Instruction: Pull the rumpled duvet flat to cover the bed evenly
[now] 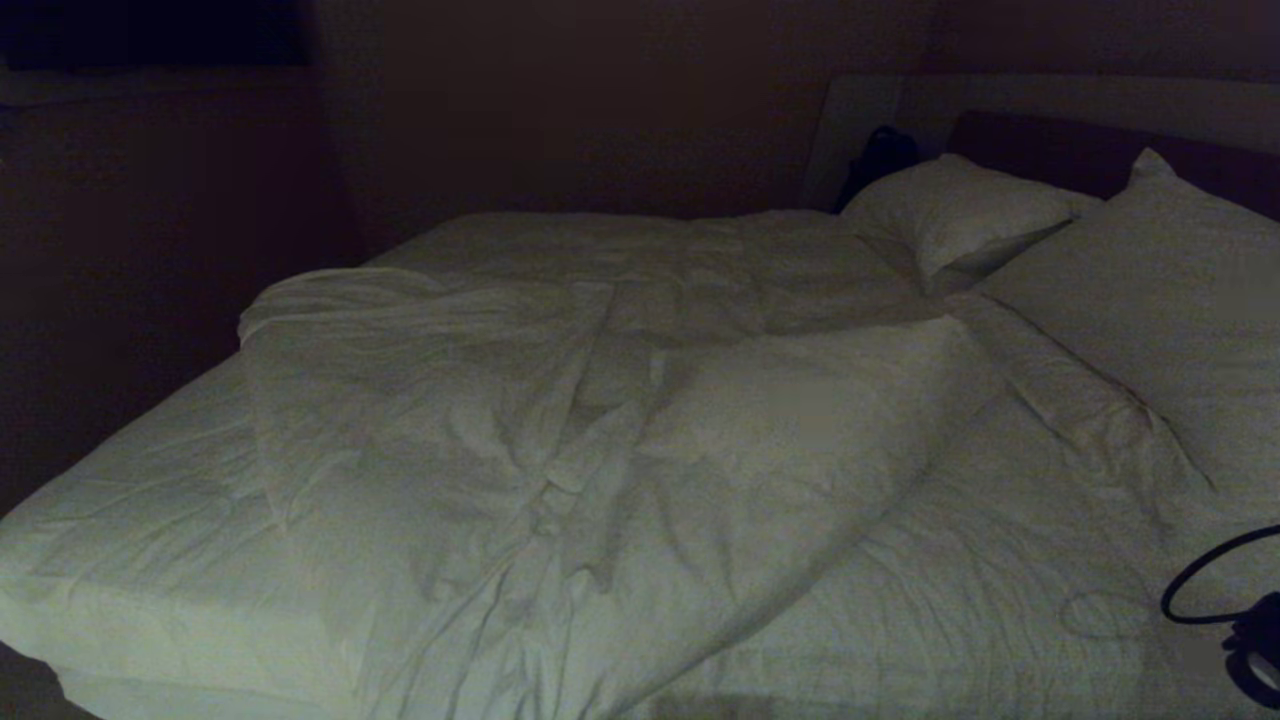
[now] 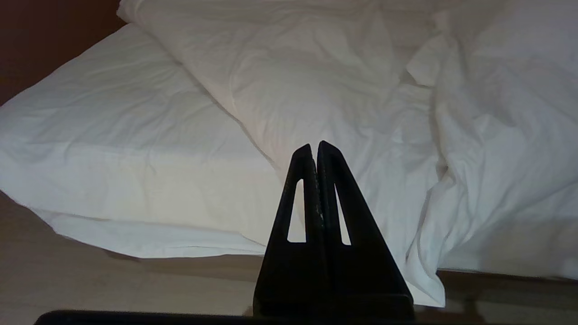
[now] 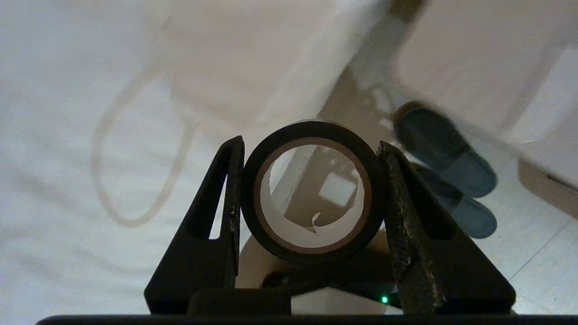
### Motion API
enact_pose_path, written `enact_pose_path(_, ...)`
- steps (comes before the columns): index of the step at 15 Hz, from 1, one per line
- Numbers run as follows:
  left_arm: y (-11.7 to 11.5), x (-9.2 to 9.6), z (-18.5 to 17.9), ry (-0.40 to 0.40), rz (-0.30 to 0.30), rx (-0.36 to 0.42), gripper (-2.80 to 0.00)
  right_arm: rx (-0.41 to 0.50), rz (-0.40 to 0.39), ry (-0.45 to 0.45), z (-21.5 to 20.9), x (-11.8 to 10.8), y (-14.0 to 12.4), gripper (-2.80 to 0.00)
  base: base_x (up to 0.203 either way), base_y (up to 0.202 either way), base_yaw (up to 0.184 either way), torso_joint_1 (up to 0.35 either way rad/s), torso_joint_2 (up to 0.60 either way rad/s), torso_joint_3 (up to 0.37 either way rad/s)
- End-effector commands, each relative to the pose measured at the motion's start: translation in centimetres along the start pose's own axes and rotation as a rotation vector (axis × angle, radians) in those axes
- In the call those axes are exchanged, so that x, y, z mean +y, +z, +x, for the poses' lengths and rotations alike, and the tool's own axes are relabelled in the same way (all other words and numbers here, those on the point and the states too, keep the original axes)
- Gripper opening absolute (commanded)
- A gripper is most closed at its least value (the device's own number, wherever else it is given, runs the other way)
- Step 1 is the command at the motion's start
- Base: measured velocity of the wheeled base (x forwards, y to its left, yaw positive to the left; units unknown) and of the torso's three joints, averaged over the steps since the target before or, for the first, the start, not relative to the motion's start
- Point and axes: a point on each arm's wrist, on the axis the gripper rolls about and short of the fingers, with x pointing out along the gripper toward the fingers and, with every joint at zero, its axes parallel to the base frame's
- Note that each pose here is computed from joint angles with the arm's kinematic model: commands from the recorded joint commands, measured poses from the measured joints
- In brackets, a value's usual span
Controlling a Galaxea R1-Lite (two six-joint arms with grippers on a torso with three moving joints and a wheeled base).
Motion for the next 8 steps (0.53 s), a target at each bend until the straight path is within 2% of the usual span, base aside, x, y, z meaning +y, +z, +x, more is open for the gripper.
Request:
enact_pose_path(1, 0.0, 0.0, 0.0, 0.0, 0.0, 0.0, -2.8, -0.013, 0.045, -0.024, 0.0, -1.2, 0.6, -2.8, 0.0, 0.0, 0.0, 0.0, 0.0, 0.0)
enact_pose_path(8, 0.0, 0.0, 0.0, 0.0, 0.0, 0.0, -2.8, -0.022, 0.119, -0.08, 0.4, -3.8, 1.6, -2.8, 0.0, 0.0, 0.0, 0.0, 0.0, 0.0)
